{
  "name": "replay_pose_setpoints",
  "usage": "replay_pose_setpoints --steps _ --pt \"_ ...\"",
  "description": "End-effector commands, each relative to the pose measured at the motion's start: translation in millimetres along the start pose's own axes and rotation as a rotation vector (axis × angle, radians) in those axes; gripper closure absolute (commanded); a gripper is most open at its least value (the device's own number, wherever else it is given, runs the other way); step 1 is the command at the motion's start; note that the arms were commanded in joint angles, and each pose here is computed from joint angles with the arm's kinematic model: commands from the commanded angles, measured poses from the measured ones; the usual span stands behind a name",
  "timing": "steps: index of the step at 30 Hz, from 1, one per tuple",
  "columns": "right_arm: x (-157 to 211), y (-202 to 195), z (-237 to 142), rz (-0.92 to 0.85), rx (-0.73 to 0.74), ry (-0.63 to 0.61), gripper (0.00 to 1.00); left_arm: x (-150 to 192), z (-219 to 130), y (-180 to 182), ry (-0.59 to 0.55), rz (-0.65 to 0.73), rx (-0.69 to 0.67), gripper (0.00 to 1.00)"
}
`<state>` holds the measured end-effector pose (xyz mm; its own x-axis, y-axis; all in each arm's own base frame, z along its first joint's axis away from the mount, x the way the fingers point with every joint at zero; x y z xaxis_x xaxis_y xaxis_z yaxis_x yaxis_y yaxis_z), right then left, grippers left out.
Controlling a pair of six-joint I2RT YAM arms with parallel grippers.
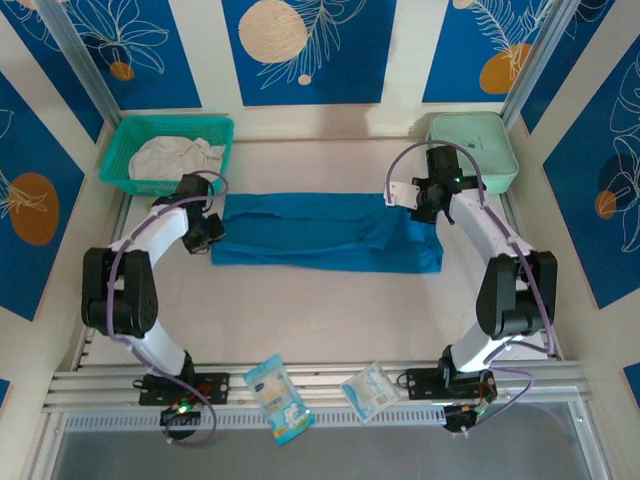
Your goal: Fold and stack the t-shirts
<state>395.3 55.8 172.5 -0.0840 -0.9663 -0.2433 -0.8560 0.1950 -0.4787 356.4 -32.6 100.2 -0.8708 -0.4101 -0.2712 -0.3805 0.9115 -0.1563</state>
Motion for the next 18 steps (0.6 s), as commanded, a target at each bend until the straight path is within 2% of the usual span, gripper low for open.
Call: replay_pose_setpoints --steps 1,4,13,16,17,18 --pt "0 -11 11 0.005 -0.008 -0.026 1.00 -13 8 1 -0.002 0.001 -0.019 1.00" --pt "3 -16 29 0.030 -0.018 -0.015 1.00 -16 15 0 0.009 0.001 -0.030 0.97" --pt "13 -24 82 0.179 -0.062 0.046 1.00 -20 19 6 0.002 0.002 -0.081 0.51" --pt "16 -26 99 0.260 -0.069 0.057 1.00 -18 19 7 0.006 0.007 -0.084 0.39" --pt "18 -28 103 0.291 -0.063 0.064 0.98 -18 18 7 0.006 0.008 -0.080 0.38" --pt "20 -30 108 0.329 -0.057 0.073 0.91 -17 17 6 0.006 0.010 -0.075 0.36"
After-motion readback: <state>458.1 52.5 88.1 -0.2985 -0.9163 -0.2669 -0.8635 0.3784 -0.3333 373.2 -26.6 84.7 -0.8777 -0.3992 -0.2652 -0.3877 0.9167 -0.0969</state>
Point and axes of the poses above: each hand's point on the last joint's axis, 136 mm out from that joint toward the fingers, its own z axis out along the fingers, its own y axis along the line the jaws close on, x = y × z, the point moved 3 cm from there along -z, back along the fingers, and after that the axes turned 2 degrees about z, right-handed, at the moved point
